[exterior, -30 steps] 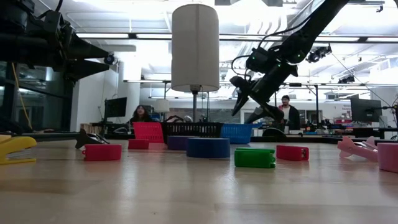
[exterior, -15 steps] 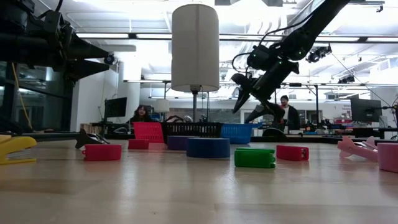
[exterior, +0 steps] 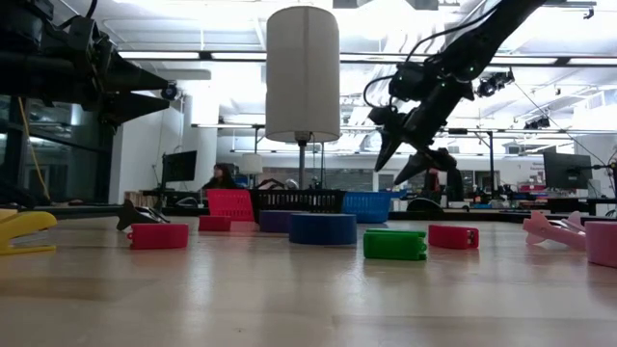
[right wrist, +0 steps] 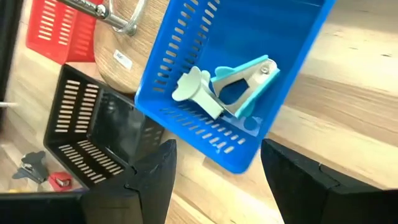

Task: Pick and place Stapler, Stapler remover, tape
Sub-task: Put the pink staple remover into the blue bin

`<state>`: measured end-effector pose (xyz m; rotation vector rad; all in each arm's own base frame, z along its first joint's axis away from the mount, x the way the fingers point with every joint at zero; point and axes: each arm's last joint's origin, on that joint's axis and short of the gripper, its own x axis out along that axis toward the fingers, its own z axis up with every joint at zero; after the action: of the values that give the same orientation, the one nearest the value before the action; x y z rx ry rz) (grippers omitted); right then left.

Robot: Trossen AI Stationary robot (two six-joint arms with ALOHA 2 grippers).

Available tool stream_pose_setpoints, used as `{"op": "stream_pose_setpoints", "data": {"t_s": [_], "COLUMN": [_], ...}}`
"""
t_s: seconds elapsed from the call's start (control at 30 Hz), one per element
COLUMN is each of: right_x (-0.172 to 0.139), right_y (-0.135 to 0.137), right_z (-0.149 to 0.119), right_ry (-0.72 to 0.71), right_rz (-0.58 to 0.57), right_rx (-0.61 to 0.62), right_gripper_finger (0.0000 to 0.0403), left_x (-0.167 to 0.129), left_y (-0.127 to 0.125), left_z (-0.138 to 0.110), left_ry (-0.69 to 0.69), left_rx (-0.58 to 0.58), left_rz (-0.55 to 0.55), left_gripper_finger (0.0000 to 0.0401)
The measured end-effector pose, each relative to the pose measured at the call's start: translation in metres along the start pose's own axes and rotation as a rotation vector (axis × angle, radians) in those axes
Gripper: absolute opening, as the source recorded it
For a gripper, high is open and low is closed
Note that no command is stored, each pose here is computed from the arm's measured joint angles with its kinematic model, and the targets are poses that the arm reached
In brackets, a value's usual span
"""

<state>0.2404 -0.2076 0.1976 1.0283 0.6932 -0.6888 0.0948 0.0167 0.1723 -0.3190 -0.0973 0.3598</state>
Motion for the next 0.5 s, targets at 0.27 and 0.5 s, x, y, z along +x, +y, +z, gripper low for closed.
{"op": "stream_pose_setpoints", "data": {"t_s": [0.27, 0.5], "right_x": [-0.013, -0.021], "right_y": [0.007, 0.017], "right_z": [-0.014, -0.030], "right_ry": [0.038, 0.069], "right_rz": [-0.076, -0.152], "right_rx": [-0.030, -0.064], "right_gripper_finger": [0.0224, 0.0225], "left_x": [0.000, 0.000], "left_y": [0.000, 0.000], "left_z": [0.000, 0.000], "left_ry": [0.000, 0.000], "left_rx": [0.000, 0.000], "left_rz": [0.000, 0.000], "left_gripper_finger": [0.0225, 0.0225]}}
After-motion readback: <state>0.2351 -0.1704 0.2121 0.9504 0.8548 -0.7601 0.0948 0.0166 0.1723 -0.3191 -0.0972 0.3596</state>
